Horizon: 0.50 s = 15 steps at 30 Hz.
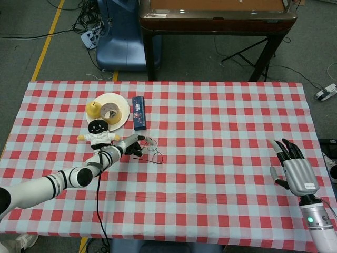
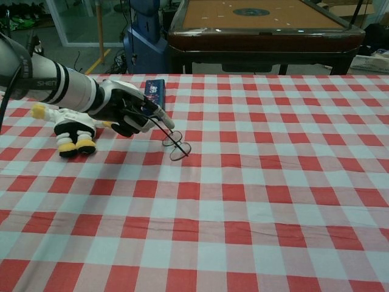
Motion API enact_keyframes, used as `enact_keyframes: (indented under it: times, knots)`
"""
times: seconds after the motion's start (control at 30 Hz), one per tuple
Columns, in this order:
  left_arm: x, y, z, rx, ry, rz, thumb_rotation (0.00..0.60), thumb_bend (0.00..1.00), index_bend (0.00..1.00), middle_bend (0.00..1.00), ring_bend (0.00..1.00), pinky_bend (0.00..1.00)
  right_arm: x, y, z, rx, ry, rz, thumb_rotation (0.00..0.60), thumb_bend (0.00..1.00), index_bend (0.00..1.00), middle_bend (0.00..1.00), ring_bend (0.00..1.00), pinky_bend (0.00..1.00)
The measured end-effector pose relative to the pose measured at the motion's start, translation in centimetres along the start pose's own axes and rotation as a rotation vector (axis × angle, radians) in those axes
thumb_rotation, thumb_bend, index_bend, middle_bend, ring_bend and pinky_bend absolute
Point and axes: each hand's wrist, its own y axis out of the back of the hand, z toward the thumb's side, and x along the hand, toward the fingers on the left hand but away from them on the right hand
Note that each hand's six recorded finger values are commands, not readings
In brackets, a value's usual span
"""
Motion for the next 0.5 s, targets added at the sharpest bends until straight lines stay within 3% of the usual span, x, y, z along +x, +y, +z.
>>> enact_keyframes:
  times: [0.3, 0.5]
  knots:
    - [-1.2, -1.7, -0.8, 0.008, -0.006, -0.052, 0.6, 0.66, 0.32, 0.97, 0.96, 0.96, 0.0, 0.1, 0.5, -0.004, 0.015, -0.007, 0.6, 0.43, 0.0, 0.13, 0.0, 0.08]
    - [-2.2, -1.1, 0.7, -0.014, -0.063, -0.022, 0.6, 0.66, 0.31, 0.96, 0.95, 0.96, 0.1, 0.0, 0.4, -0.007, 0.014, -0.006, 0.6, 0.43, 0.0, 0.13, 0.0, 0.08]
